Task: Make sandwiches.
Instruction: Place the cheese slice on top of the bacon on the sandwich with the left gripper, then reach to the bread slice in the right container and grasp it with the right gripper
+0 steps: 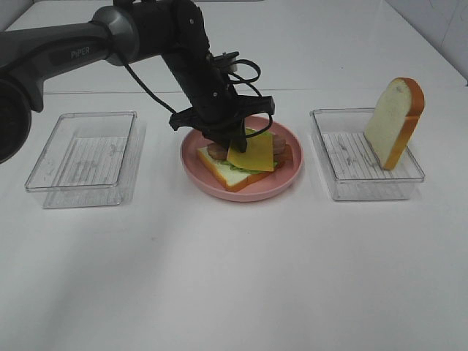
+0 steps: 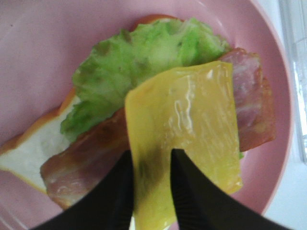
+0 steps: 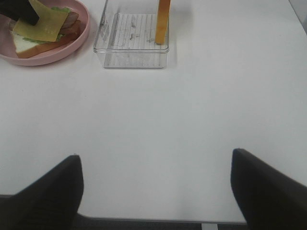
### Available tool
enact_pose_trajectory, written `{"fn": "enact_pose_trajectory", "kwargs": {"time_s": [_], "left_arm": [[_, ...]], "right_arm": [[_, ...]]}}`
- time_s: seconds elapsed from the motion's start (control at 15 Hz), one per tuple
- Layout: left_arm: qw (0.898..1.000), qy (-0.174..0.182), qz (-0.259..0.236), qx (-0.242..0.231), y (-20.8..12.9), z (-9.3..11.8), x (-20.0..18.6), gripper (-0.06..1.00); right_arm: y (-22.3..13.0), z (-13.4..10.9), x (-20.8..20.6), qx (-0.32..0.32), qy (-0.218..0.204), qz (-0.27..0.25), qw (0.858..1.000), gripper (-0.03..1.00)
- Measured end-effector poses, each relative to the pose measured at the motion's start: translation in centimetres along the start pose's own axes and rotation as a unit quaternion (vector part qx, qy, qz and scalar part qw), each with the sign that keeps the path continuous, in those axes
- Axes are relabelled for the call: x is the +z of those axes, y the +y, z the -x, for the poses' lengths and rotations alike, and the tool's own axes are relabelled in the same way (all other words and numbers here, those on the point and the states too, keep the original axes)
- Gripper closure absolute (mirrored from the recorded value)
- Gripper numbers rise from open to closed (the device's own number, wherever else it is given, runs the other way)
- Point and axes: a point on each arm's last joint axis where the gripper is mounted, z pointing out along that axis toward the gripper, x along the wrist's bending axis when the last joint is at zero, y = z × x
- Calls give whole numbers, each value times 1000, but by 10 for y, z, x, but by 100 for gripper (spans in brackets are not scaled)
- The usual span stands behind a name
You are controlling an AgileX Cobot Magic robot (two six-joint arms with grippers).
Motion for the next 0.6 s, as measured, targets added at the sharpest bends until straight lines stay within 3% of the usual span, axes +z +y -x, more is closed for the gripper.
{"fn": "enact_pose_trajectory", "kwargs": {"time_s": [0.13, 0.2, 0.27, 0.33, 0.6], "left_arm": [[1000, 15, -9, 7, -2, -3, -1, 45], [1000, 24, -14, 12, -2, -3, -3, 20], [999, 32, -11, 20, -1, -3, -10, 5], [998, 46, -4, 36, 0, -1, -25, -2], [991, 103, 28, 80, 4, 7, -89, -5]], "right_arm": [[0, 0, 0, 0, 0, 0, 1000, 15], [0, 0, 0, 0, 0, 0, 1000, 15], [0, 0, 0, 0, 0, 0, 1000, 15], [0, 0, 0, 0, 0, 0, 1000, 15], [0, 0, 0, 0, 0, 0, 1000, 15]]}}
